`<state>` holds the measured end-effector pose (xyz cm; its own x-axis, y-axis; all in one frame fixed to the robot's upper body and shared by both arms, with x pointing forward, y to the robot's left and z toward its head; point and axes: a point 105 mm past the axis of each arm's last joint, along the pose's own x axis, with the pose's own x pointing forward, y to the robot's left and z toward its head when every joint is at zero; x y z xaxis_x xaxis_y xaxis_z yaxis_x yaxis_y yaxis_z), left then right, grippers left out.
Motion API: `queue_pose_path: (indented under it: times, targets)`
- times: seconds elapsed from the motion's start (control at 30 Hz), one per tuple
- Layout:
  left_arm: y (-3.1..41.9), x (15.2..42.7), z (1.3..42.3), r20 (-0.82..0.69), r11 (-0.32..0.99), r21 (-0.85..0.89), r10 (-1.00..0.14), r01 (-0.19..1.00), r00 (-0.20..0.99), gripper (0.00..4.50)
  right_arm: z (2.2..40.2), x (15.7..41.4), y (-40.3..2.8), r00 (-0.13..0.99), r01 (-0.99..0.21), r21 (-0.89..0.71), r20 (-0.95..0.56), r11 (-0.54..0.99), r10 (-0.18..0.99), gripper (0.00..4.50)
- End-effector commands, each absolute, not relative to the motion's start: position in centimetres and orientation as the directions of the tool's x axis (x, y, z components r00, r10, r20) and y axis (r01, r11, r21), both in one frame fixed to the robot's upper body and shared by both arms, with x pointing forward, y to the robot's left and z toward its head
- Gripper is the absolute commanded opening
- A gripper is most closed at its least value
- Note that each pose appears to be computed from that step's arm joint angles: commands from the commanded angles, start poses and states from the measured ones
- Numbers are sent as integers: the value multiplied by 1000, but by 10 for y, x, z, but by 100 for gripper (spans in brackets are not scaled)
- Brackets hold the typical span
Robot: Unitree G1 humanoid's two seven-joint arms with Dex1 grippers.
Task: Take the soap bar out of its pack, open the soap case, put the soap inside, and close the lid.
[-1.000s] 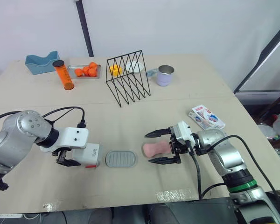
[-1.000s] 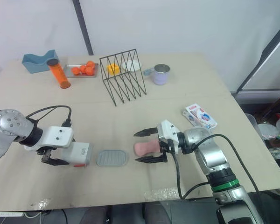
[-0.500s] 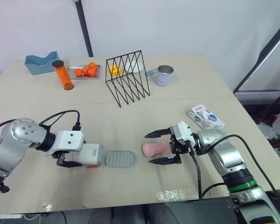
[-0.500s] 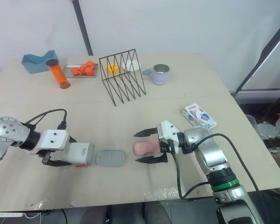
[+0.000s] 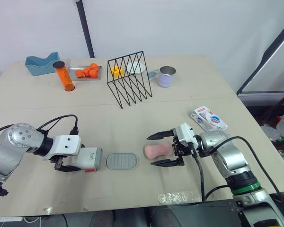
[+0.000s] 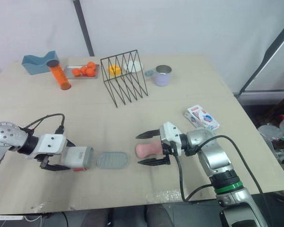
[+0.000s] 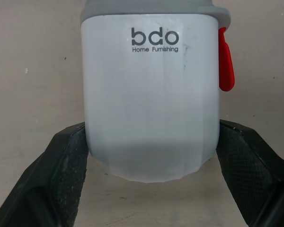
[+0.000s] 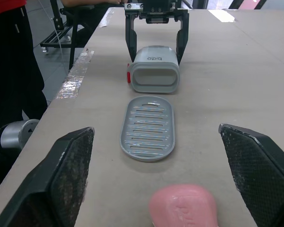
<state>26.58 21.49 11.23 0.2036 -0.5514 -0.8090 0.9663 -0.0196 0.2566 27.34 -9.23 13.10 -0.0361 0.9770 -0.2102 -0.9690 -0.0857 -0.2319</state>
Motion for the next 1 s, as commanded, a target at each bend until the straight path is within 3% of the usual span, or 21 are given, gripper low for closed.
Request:
queue_pose_path:
  times: [0.03, 0.4, 0.6, 0.83, 1.0]
  targets:
    - [215, 268, 119, -793, -17, 280, -567, 960, 222, 450, 138, 274, -96, -23, -961, -264, -208, -79, 978, 450]
    - [207, 265, 136, -748, -24, 271, -634, 962, 195, 450, 137, 274, -96, -23, -963, -259, -207, -77, 978, 450]
    - [200, 259, 164, -657, -16, 274, -733, 961, 175, 450, 139, 278, -101, -6, -961, -269, -223, -67, 975, 450]
    - [175, 259, 186, -473, 11, 374, -858, 927, 201, 450, 130, 289, -110, 65, -958, -281, -398, -54, 915, 450]
    - [153, 251, 179, -338, 58, 400, -918, 915, 206, 450, 126, 295, -110, 120, -946, -318, -517, -60, 847, 450]
